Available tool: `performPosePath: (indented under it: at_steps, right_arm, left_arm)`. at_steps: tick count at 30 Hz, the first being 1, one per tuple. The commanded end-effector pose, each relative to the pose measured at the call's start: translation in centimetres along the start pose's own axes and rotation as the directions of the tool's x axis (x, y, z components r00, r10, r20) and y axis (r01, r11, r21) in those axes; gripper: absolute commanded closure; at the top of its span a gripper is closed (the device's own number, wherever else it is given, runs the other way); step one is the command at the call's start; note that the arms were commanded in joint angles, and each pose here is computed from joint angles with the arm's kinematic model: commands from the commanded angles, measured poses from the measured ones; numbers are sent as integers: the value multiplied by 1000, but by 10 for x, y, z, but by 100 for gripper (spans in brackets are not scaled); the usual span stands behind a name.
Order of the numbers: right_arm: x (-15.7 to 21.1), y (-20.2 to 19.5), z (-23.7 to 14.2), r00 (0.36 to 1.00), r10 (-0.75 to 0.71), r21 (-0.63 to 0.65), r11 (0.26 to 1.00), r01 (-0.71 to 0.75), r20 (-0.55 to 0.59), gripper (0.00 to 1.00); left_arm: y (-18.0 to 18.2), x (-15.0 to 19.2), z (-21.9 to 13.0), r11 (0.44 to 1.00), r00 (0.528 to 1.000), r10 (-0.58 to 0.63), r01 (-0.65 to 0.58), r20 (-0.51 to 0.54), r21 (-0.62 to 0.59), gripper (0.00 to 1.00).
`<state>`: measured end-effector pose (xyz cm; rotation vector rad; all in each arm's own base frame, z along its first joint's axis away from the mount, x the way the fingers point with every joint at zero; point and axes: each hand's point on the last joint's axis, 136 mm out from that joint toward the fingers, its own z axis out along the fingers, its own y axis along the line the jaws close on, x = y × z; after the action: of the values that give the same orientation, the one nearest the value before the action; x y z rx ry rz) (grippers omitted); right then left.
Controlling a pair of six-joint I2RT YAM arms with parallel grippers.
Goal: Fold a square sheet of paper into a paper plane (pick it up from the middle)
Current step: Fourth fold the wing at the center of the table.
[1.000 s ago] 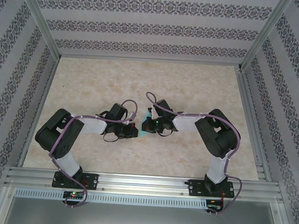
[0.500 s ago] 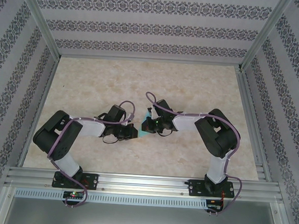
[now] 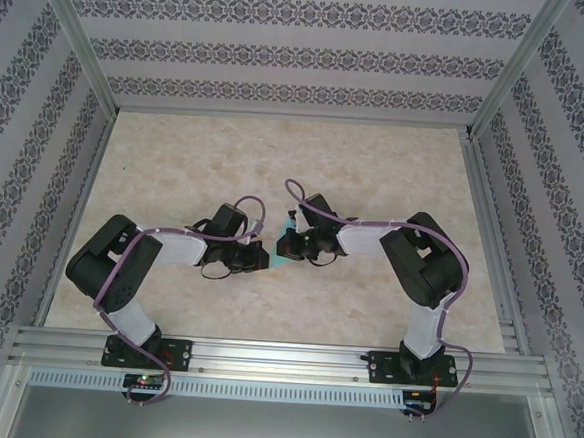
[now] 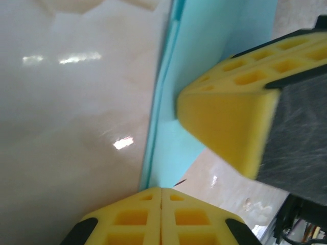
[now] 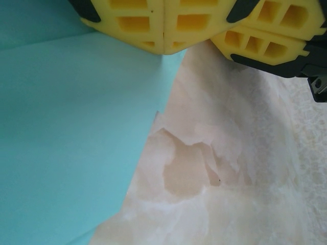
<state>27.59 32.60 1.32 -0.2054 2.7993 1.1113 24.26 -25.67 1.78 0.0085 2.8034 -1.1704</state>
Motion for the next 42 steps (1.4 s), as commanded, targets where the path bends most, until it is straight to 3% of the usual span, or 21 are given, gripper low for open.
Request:
performPosePath:
  at_steps: [1, 10, 19, 22, 34, 42]
  right_arm:
    - [7, -33, 8, 999, 43, 101, 994, -41, -23, 100]
    - [9, -38, 9, 998, 53, 116, 992, -50, -28, 100]
    - [9, -40, 11, 998, 61, 119, 991, -58, -26, 100]
    - [10, -40, 12, 998, 63, 119, 991, -59, -27, 100]
    - [8, -35, 13, 998, 54, 93, 994, -51, -28, 100]
    - [-2, -45, 9, 999, 50, 113, 992, -50, 2, 100]
  left_arm:
    - [25, 17, -3, 995, 998, -11, 5, -60, -102, 94]
    - [29, 32, -15, 989, 994, 12, -28, -110, -145, 98]
    - [-27, -18, -25, 997, 989, 66, -70, 132, 27, 98]
    - [-33, -25, -19, 997, 984, 69, -75, 163, 32, 99]
    - [-9, -23, 6, 999, 989, 38, -33, 143, -33, 100]
    - [18, -1, 7, 992, 997, 9, 1, 77, -129, 100]
